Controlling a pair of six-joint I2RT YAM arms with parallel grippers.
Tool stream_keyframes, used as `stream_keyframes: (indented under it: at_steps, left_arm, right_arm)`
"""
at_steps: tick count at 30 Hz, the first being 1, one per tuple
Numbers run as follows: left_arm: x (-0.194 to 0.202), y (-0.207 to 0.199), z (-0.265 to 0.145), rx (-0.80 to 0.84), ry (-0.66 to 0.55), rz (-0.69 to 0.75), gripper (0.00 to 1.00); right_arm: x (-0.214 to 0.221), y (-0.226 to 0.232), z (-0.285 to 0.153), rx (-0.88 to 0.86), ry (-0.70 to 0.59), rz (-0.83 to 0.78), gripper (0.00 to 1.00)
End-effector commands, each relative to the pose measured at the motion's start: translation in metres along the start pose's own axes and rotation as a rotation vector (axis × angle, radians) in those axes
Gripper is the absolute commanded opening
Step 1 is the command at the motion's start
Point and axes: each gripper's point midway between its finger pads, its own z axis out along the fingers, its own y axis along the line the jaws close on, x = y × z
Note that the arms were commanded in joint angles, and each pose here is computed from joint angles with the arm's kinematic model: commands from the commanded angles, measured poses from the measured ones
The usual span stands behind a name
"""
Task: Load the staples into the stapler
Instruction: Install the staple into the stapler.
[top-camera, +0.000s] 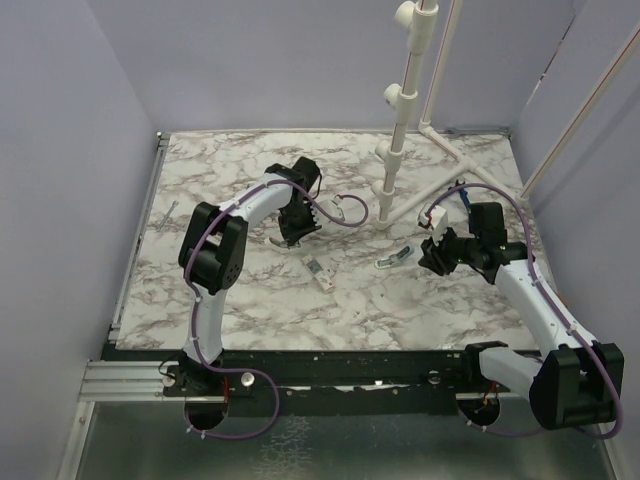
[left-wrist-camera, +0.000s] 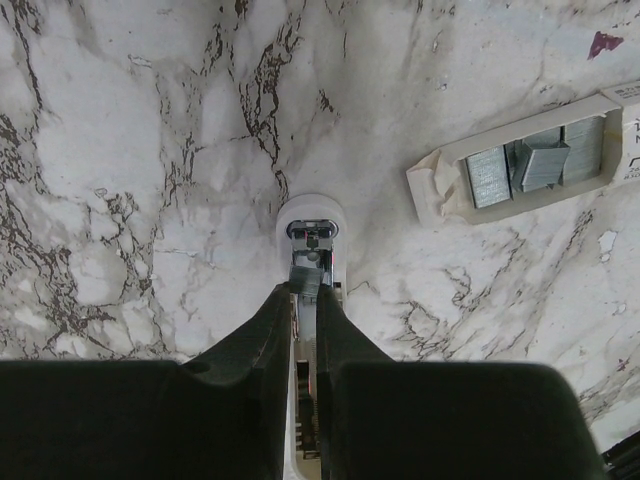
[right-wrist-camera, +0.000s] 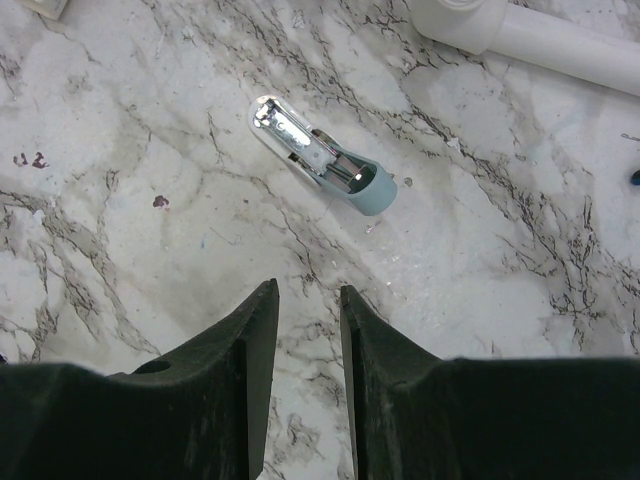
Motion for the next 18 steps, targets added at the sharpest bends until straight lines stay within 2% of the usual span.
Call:
stream_keyframes:
  at_steps: [1,18]
  left_arm:
    - [-0.0025,0.0016,0.0005,0.022,-0.013,-0.012,0.07]
    - [-0.0010,0.0024,0.0033,0.025,-0.003,-0.011,0.07]
  right_arm:
    - [-0.0018,0.0030,-0.0016,-0.021,-0.006,0.003,0.35]
    - [-0.0011,0.0031,-0.0011,-0.023,-0.003,0.003,0.35]
